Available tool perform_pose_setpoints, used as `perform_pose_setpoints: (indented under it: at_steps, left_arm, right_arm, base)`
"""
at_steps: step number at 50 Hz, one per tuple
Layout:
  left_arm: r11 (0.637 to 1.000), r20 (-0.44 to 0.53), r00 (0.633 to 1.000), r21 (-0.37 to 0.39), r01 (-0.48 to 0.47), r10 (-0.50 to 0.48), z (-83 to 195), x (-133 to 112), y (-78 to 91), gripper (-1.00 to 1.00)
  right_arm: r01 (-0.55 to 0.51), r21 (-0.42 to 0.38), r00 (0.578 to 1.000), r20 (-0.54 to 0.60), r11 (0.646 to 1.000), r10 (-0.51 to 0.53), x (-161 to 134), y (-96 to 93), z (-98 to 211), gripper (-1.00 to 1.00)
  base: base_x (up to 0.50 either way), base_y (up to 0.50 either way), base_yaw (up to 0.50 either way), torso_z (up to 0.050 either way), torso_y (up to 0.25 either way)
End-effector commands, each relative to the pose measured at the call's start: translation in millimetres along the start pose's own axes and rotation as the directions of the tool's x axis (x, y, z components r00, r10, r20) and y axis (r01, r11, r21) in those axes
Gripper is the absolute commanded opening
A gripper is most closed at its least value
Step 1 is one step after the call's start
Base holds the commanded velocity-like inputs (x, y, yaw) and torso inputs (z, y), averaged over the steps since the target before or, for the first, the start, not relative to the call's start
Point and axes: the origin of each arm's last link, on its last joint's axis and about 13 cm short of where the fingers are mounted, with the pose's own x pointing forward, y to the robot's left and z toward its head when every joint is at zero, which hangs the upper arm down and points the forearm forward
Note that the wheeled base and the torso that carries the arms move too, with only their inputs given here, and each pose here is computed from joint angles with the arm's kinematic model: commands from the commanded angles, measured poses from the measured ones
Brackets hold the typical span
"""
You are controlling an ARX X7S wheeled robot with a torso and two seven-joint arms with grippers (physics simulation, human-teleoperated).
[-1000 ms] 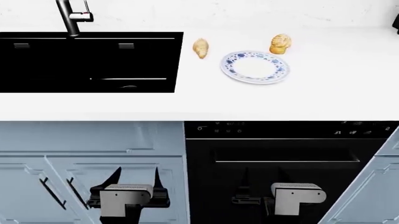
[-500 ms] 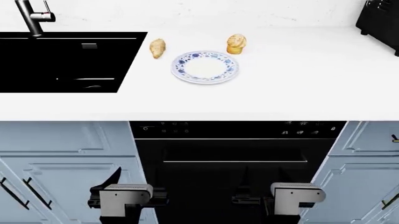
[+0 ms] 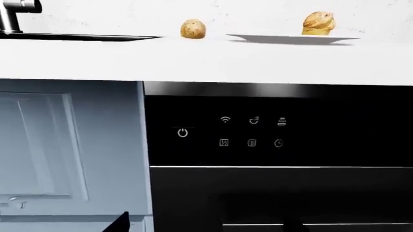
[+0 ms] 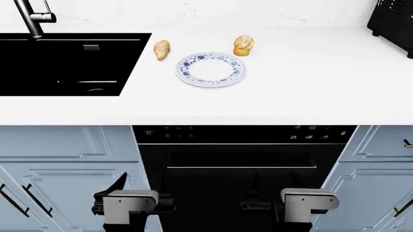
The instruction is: Place the pastries on the plates.
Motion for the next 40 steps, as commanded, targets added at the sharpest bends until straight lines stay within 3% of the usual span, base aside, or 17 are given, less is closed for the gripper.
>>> perform_pose_setpoints:
  at_steps: [1, 7, 12, 13, 15, 16, 18, 21, 24, 27, 30, 35, 37, 40]
  left_arm:
    - [0.998, 0.114, 0.993, -0.044, 0.041, -0.036, 43, -9, -6.0, 1.00]
    - [0.994, 0.270, 0.958, -0.016, 0.106, -0.098, 112, -30, -13.5, 1.00]
    - [0.986, 0.382, 0.910, 0.019, 0.163, -0.157, 172, -44, -20.9, 1.00]
    - [0.985, 0.408, 0.899, 0.004, 0.171, -0.158, 186, -43, -20.1, 1.00]
    - [0.994, 0.504, 0.857, 0.026, 0.107, -0.106, 223, -38, -11.7, 1.00]
    - [0.998, 0.534, 0.844, -0.001, 0.055, -0.046, 241, -38, -9.6, 1.00]
    - [0.995, 0.528, 0.845, -0.004, 0.104, -0.086, 268, -40, -8.8, 1.00]
    - [0.999, 0.526, 0.849, 0.018, 0.051, -0.053, 311, -32, 0.9, 1.00]
    - [0.999, 0.497, 0.868, 0.050, -0.003, -0.022, 339, -24, 11.0, 1.00]
    - [0.987, 0.457, 0.888, 0.120, -0.110, 0.044, 360, -14, 23.1, 1.00]
    - [0.950, 0.413, 0.905, 0.225, -0.215, 0.107, 377, -7, 34.8, 1.00]
    - [0.896, 0.354, 0.921, 0.336, -0.289, 0.164, 390, -1, 42.9, 1.00]
    - [0.879, 0.348, 0.918, 0.357, -0.315, 0.187, 394, 0, 45.1, 1.00]
    - [0.869, 0.336, 0.921, 0.376, -0.322, 0.197, 400, -1, 47.7, 1.00]
  right_arm:
    - [0.035, 0.042, 0.985, 0.170, 0.999, -0.041, -10, -1.0, 54, 1.00]
    - [0.034, 0.041, 0.927, 0.373, 0.999, -0.047, -33, -3.1, 139, 1.00]
    - [0.060, -0.025, 0.884, 0.466, 0.998, -0.042, -38, -11.6, 195, 1.00]
    - [0.102, -0.033, 0.858, 0.509, 0.994, -0.071, -35, -17.3, 212, 1.00]
    - [0.224, 0.072, 0.800, 0.556, 0.972, -0.225, -33, -23.6, 248, 1.00]
    - [0.282, 0.104, 0.779, 0.555, 0.954, -0.291, -31, -25.1, 266, 1.00]
    - [0.244, 0.075, 0.820, 0.516, 0.967, -0.247, -33, -22.4, 291, 1.00]
    - [0.109, -0.034, 0.907, 0.413, 0.993, -0.085, -41, -20.3, 323, 1.00]
    - [0.138, -0.100, 0.935, 0.341, 0.985, -0.096, -34, -22.8, 343, 1.00]
    - [0.190, -0.168, 0.949, 0.282, 0.967, -0.138, -30, -28.2, 360, 1.00]
    - [0.251, -0.231, 0.951, 0.242, 0.940, -0.194, -28, -33.2, 375, 1.00]
    - [0.296, -0.288, 0.948, 0.205, 0.910, -0.244, -20, -33.8, 381, 1.00]
    - [0.284, -0.298, 0.952, 0.200, 0.911, -0.231, -17, -32.5, 380, 1.00]
    - [0.178, -0.293, 0.975, 0.183, 0.939, -0.127, -14, -29.4, 375, 1.00]
  base:
    - [0.00, 0.00, 0.00, 0.000, 0.000]
    - [0.00, 0.00, 0.00, 0.000, 0.000]
    - [0.00, 0.00, 0.00, 0.000, 0.000]
    - [0.00, 0.00, 0.00, 0.000, 0.000]
    - [0.00, 0.00, 0.00, 0.000, 0.000]
    - [0.00, 0.00, 0.00, 0.000, 0.000]
    - [0.00, 0.00, 0.00, 0.000, 0.000]
    - [0.00, 0.00, 0.00, 0.000, 0.000]
    - [0.00, 0.00, 0.00, 0.000, 0.000]
    - [0.00, 0.00, 0.00, 0.000, 0.000]
    - [0.00, 0.00, 0.00, 0.000, 0.000]
    - [0.00, 0.00, 0.00, 0.000, 0.000]
    - [0.00, 0.00, 0.00, 0.000, 0.000]
    - [0.21, 0.00, 0.00, 0.000, 0.000]
